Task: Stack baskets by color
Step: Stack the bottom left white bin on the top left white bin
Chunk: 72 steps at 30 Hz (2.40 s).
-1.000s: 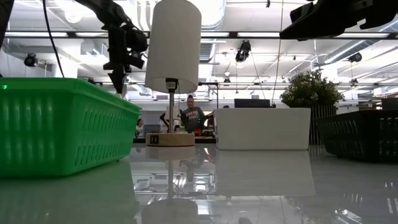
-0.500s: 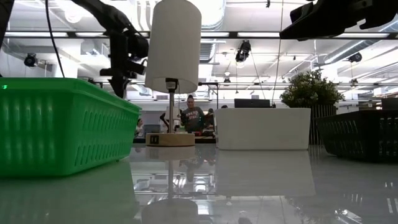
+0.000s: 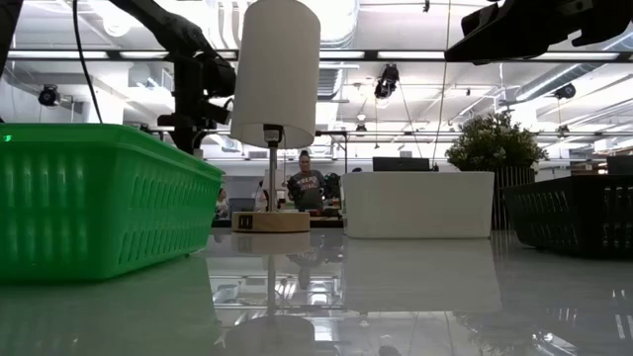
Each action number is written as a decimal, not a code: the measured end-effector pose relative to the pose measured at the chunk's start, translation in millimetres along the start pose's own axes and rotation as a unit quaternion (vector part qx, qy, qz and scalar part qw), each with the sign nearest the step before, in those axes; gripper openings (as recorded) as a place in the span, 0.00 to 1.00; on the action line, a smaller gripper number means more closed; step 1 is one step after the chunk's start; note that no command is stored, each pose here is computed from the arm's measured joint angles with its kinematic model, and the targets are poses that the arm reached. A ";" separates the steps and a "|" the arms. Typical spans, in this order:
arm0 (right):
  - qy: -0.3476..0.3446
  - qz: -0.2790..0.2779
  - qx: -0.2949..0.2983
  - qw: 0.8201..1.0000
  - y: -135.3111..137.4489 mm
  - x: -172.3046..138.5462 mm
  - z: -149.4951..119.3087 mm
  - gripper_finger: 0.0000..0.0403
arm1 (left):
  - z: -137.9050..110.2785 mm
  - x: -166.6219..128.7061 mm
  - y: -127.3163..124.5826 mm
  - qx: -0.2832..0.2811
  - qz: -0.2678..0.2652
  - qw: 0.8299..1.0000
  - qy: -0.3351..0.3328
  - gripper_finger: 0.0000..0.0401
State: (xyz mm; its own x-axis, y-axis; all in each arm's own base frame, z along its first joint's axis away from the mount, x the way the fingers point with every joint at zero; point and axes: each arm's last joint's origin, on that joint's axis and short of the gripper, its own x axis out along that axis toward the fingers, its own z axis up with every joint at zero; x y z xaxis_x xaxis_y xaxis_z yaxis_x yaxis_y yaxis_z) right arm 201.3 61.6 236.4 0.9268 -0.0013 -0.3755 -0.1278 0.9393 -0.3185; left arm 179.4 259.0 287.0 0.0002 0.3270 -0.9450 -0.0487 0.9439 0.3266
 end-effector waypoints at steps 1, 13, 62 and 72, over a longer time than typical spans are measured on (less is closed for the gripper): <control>0.000 0.000 0.000 1.000 0.0 0.0 0.0 0.02 | 0.1 0.0 0.0 0.000 0.002 1.000 0.002 0.29; -0.003 -0.001 0.000 1.000 -0.1 0.0 0.6 0.02 | 12.1 -51.1 -25.2 0.007 0.120 0.993 0.018 0.42; 0.001 0.000 0.008 1.000 0.0 0.0 -0.1 0.02 | 2.6 21.1 -164.0 -0.547 0.044 0.831 -0.092 0.41; 0.000 0.000 0.008 1.000 0.0 0.0 -0.1 0.02 | 5.8 18.8 -163.8 -0.546 0.021 0.830 -0.110 0.20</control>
State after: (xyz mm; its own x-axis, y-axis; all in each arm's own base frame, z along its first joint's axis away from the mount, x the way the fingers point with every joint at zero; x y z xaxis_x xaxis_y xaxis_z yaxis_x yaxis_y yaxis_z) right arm 201.3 61.6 236.4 0.9266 -0.0014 -0.3760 -0.1219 0.9448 -0.3041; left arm 193.2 110.9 215.9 0.1517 0.4716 -0.8687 -0.9299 0.3661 0.0364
